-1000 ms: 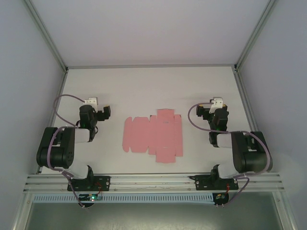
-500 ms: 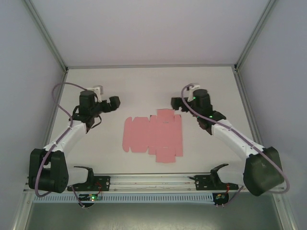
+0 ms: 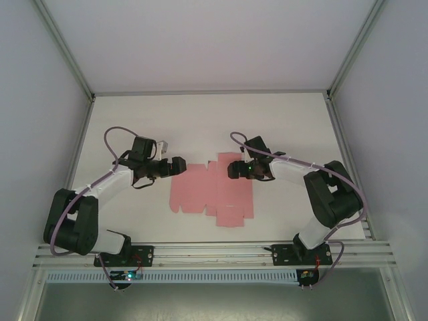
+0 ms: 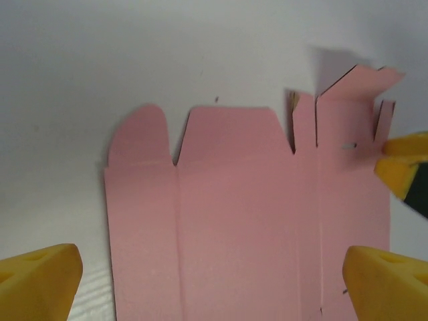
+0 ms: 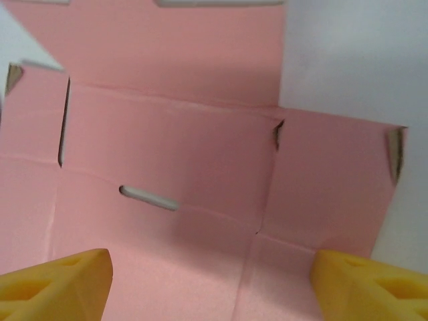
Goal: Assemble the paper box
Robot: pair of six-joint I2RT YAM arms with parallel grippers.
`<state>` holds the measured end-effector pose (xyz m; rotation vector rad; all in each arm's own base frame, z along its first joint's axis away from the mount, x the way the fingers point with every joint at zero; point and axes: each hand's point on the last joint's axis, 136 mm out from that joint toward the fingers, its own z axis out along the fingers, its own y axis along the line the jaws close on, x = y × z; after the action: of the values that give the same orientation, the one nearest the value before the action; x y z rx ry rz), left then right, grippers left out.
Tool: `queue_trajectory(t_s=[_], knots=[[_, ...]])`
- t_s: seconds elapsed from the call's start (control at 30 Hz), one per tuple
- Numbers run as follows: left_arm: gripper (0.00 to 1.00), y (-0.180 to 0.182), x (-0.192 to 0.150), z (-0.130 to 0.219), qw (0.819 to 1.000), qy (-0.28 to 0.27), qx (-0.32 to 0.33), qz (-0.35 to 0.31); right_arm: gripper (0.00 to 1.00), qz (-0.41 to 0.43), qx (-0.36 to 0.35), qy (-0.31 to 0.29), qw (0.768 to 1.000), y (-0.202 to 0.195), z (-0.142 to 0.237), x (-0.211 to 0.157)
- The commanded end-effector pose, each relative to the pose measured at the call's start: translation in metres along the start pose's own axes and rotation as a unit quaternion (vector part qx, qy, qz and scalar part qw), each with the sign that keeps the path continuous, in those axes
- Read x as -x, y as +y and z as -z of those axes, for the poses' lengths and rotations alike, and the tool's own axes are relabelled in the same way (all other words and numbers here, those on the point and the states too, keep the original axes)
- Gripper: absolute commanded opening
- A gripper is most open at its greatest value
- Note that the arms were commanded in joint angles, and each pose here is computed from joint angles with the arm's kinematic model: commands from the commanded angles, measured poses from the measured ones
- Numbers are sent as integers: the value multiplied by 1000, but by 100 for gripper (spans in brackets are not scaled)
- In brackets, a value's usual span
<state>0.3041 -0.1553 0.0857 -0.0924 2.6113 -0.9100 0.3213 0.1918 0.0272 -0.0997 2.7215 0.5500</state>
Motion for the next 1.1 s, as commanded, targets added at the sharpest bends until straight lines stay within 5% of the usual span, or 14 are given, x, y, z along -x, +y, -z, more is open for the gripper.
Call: queue_trajectory(t_s=[0.0,0.33,1.07], knots=[[100,4,-24,-2,998,50,8,35,77,-36,4,14,999,-10,-16,-2],[100,23,-52,-18,989,103,33,98,73,-81,-49,38,995,-47,-29,-32],[95,-52,-35,-36,973,131,-175,69,73,-67,-7,42,997,-37,-36,-42]])
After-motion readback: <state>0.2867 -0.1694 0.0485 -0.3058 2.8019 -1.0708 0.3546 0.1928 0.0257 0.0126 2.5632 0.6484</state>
